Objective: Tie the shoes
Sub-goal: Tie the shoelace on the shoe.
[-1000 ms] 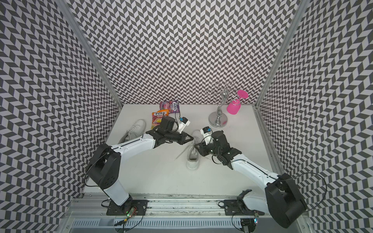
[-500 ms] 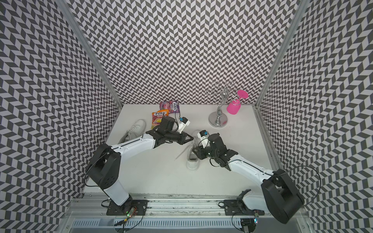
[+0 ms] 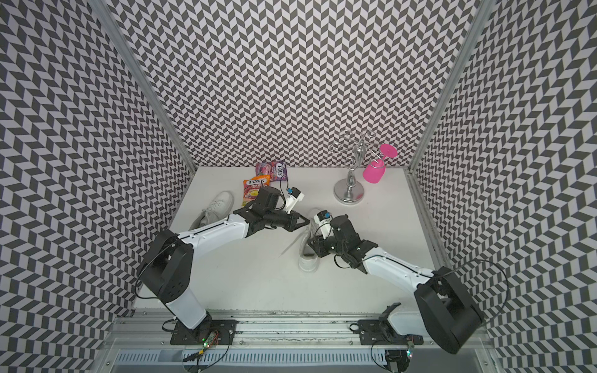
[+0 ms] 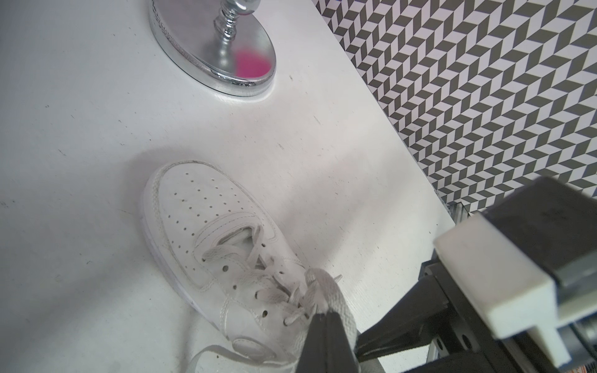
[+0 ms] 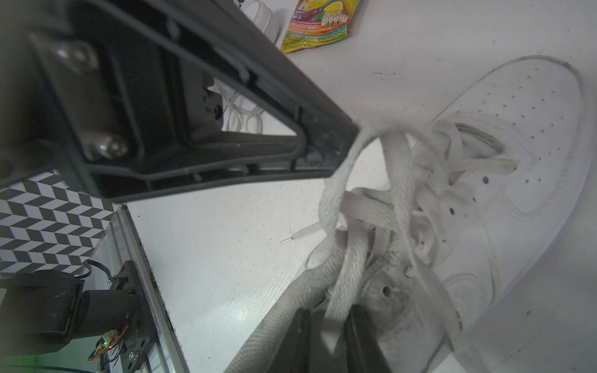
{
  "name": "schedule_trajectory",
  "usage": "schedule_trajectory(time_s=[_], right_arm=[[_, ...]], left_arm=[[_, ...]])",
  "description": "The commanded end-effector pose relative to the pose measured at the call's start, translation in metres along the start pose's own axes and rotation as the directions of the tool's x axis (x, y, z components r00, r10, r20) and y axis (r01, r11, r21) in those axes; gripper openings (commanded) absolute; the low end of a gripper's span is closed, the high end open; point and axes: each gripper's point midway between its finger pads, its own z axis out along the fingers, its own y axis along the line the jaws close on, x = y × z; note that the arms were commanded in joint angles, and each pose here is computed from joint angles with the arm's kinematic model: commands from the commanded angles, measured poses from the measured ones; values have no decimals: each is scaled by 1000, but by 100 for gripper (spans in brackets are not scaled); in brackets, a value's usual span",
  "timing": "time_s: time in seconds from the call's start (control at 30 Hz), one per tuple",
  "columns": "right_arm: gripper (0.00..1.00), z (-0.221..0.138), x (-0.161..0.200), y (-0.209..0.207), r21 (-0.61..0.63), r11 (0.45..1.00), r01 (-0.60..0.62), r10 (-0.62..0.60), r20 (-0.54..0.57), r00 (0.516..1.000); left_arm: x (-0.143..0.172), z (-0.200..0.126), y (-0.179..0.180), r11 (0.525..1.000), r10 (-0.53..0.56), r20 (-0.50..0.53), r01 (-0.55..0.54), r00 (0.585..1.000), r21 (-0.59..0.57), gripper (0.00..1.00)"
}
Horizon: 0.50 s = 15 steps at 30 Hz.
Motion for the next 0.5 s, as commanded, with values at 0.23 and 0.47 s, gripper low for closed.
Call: schedule_trajectory(time_s=[0.23,0.47], right_arm=[[0,-11,-20,-5,77,996,35,-39,59,997],[0,-30,-49,-24,237,970,43,-70,108,992]], left_arm=[[-12,-14,-2,1000,21,51,-20,998,-12,0],[-12,-20,6,999,10,67,-7,998,-51,0]])
